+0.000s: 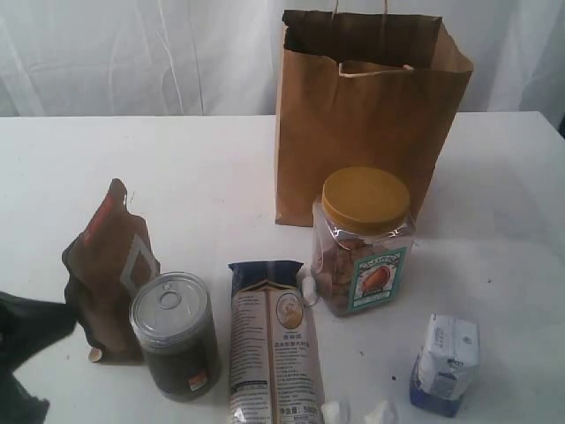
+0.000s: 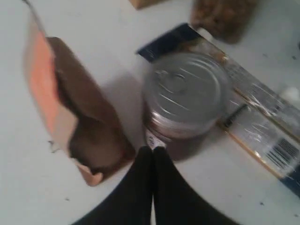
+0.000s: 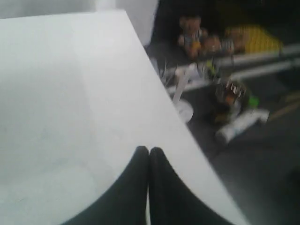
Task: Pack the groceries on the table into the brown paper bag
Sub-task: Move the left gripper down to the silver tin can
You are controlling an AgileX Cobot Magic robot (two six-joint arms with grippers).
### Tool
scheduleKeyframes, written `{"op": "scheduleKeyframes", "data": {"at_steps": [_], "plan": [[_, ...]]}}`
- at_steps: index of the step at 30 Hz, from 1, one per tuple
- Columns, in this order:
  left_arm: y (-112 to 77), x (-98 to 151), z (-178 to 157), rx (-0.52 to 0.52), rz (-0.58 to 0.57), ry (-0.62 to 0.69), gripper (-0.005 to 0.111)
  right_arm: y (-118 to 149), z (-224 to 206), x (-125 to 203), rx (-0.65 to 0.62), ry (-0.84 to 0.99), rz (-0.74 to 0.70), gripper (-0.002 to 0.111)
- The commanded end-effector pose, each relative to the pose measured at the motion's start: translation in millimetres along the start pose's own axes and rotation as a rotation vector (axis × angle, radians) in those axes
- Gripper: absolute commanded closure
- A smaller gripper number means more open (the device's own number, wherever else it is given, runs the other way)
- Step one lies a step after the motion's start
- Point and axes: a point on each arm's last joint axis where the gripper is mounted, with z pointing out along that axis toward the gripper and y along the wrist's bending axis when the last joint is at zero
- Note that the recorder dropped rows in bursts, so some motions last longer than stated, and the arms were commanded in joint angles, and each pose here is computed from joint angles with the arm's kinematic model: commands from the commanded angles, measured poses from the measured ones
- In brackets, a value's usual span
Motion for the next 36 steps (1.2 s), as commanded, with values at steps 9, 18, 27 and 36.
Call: {"op": "scheduleKeyframes", "data": {"at_steps": [9,18,27,36], "plan": [[-17.1,-3.0,3.2,0.109,0.039,-0.009,0.099,14.3,11.8,68.0,-0.090,0.588,0.077,0.108],[-13.2,16.0,34.7,0.060,0.087,-0.018,0.002,72.2,-3.4,71.8,-0.562,0.595,-0.187,0.108],[-10.8,10.1,44.3,0.028,0.055,-0.116,0.002,83.9,-6.5,71.8,-0.625,0.569,-0.254,0.108],[-28.0,-1.1,47.4,0.138,0.500,-0.286,0.002,83.3,-4.7,71.1,-0.611,0.557,-0.252,0.108]]}}
